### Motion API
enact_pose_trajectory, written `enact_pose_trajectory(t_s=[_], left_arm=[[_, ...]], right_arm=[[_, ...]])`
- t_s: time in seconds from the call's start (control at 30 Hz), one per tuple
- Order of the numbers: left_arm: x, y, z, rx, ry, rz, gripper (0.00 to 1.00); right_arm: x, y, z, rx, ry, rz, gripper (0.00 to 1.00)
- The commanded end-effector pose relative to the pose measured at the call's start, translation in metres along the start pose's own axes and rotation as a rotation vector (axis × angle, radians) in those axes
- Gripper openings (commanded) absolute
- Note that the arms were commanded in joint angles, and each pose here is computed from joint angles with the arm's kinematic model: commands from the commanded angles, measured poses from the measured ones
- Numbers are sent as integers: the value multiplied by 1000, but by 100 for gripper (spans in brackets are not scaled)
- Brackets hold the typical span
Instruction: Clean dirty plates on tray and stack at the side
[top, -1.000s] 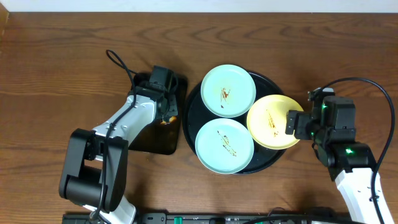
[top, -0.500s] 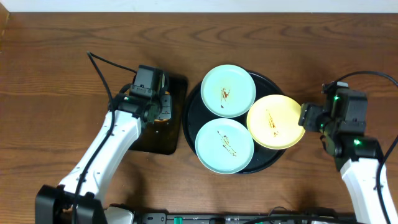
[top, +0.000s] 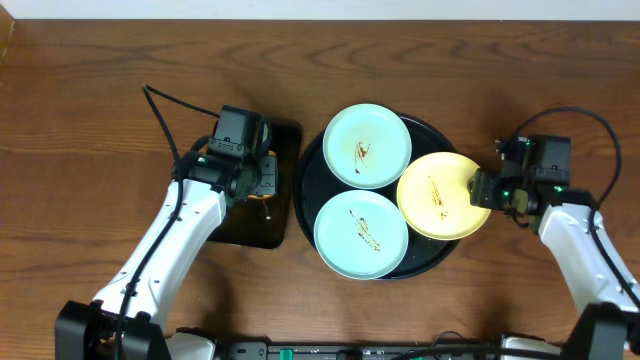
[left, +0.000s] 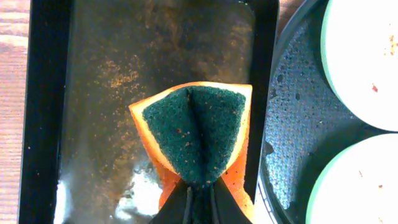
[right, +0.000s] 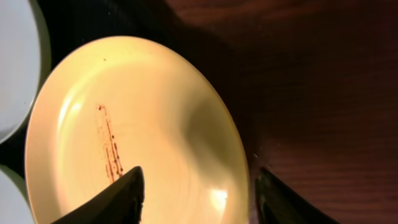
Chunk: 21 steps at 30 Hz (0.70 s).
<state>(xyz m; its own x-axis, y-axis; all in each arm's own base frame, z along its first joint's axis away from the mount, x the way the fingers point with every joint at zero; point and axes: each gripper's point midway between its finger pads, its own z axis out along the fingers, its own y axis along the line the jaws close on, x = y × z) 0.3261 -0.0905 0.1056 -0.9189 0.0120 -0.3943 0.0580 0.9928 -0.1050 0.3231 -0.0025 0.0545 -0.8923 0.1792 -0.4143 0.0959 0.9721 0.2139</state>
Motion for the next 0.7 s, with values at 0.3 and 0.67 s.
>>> enact_pose_trajectory(t_s=[0.3,0.67], left_arm=[[-5,0,-3,3,-10,10,8],[-4,-3,-3,17,-6,10,7]], right_arm=[[11,-6,24,-16,81,28,22],[12,-6,24,-15,84,28,1]])
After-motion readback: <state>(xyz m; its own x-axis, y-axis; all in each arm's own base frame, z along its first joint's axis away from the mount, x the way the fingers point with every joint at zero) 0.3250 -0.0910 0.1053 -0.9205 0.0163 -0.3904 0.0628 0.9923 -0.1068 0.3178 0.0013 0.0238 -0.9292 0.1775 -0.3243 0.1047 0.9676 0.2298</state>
